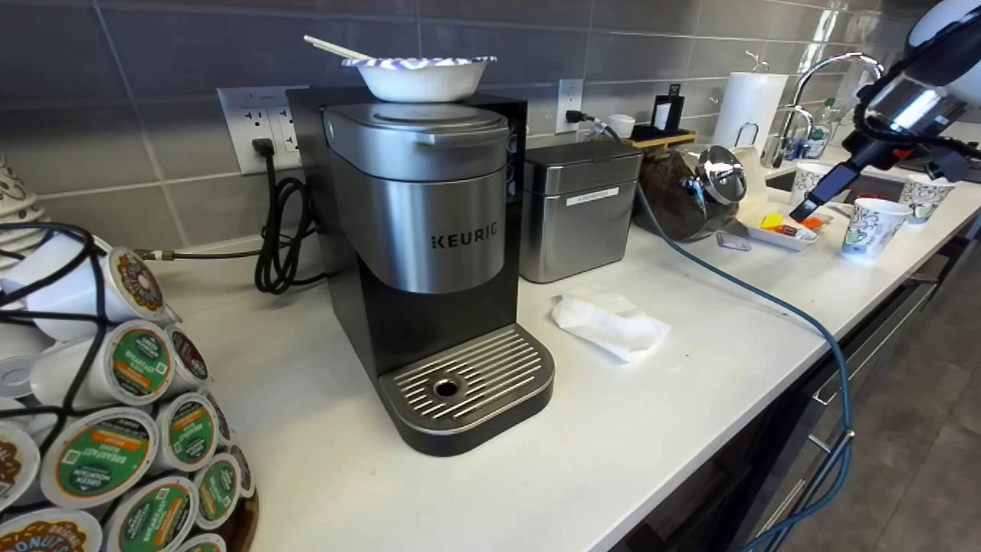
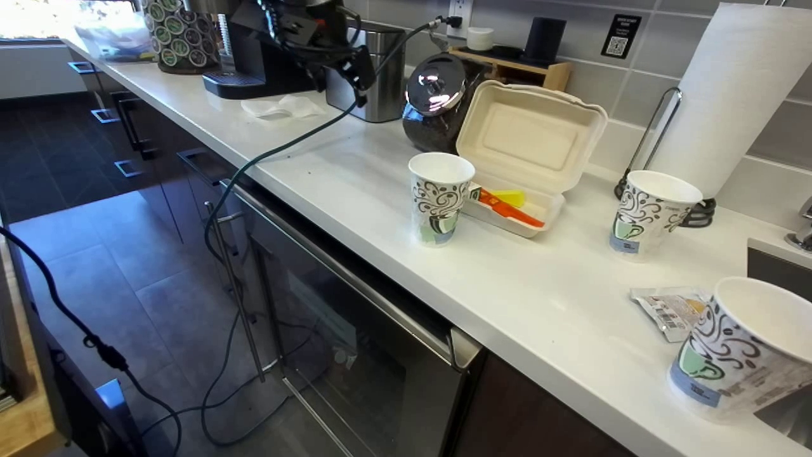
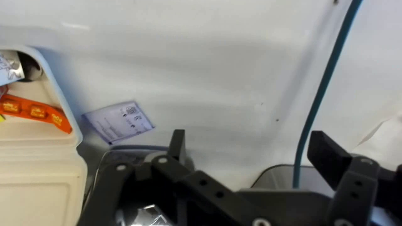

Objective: Put the silver lid on the glass container.

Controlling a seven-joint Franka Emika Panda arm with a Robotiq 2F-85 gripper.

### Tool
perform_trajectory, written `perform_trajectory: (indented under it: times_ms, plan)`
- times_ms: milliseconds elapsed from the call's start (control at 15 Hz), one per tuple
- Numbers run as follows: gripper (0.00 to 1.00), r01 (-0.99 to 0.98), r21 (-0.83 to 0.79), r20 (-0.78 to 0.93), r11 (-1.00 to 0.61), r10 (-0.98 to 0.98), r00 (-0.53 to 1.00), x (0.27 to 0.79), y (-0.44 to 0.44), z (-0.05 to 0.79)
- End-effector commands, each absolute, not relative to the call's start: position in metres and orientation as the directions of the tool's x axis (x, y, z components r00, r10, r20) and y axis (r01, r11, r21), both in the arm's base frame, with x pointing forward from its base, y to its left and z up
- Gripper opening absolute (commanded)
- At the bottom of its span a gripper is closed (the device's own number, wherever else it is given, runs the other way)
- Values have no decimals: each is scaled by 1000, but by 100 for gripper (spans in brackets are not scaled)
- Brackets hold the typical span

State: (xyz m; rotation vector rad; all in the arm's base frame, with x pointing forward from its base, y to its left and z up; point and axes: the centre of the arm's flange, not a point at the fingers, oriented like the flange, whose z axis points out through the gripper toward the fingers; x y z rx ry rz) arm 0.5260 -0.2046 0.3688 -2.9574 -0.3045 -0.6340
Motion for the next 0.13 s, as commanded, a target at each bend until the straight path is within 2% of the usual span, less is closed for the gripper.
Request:
perform_trajectory:
  times_ms: [0,67]
  plan:
    - [100,256,-41,396,-966,220,891,512,-197,373]
    - [100,265,-36,397,-964,230,889,503,-192,377]
